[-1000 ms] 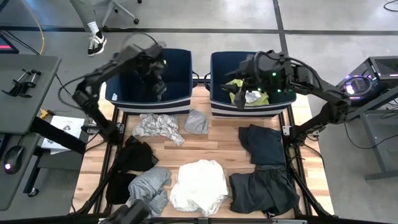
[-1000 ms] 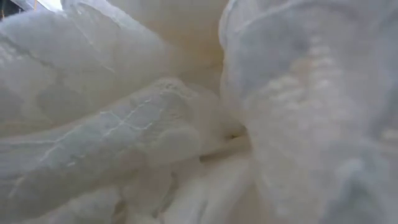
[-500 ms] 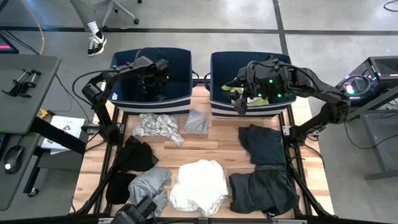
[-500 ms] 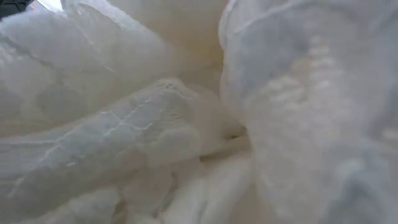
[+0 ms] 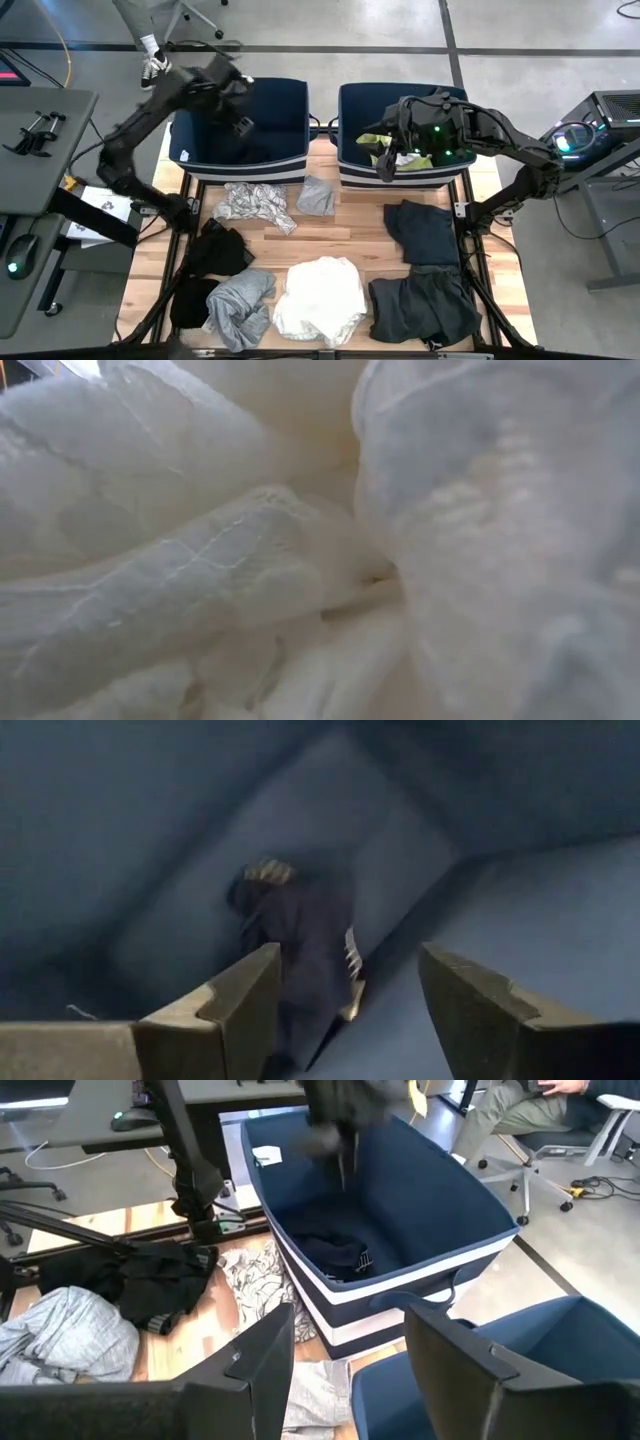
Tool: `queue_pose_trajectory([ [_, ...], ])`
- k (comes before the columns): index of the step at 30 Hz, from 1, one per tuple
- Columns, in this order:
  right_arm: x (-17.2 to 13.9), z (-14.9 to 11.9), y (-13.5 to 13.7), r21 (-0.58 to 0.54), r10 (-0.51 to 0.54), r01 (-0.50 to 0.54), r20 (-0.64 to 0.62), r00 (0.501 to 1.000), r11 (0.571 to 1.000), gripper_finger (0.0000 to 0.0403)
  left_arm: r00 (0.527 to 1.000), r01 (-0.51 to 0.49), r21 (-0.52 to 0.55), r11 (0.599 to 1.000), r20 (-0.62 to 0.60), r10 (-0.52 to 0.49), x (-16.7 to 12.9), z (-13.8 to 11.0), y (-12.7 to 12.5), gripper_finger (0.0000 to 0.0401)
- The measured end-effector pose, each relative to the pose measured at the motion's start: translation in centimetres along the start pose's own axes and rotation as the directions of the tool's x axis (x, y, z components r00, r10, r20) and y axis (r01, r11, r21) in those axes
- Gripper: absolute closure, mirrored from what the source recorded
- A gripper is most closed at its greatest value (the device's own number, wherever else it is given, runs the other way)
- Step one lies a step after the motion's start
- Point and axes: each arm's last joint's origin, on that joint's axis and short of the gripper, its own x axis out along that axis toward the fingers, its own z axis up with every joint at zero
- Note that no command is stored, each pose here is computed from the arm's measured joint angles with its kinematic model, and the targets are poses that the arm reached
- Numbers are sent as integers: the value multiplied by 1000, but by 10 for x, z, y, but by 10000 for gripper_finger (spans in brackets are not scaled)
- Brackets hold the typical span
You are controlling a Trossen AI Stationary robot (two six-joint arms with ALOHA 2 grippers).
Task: Sort clothes
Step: Put the black pants into the left blue laundry bin
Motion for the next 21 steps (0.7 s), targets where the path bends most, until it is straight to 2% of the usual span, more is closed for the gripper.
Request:
queue_pose_trajectory([
  [4, 0, 0, 1, 14, 2, -2, -4, 1000, 1000, 226, 969, 28, 53, 998, 243, -41, -45, -15, -12, 189],
  [7, -1, -6, 7, 64, 88, -84, -62, 994, 994, 226, 903, 41, 119, 992, 421, -88, -75, -28, -23, 194],
  [10, -5, -18, 18, 113, 195, -176, -188, 963, 978, 226, 824, 56, 165, 985, 550, -139, -95, -38, -32, 197],
  [15, 4, -46, 44, 186, 259, -204, -359, 896, 961, 226, 718, 75, 234, 969, 661, -216, -112, -51, -43, 198],
  [18, 15, -70, 62, 221, 265, -181, -452, 852, 958, 226, 695, 88, 268, 960, 673, -251, -111, -52, -49, 198],
  [21, 27, -103, 79, 254, 255, -129, -566, 784, 959, 226, 695, 100, 295, 950, 663, -278, -104, -52, -54, 198],
])
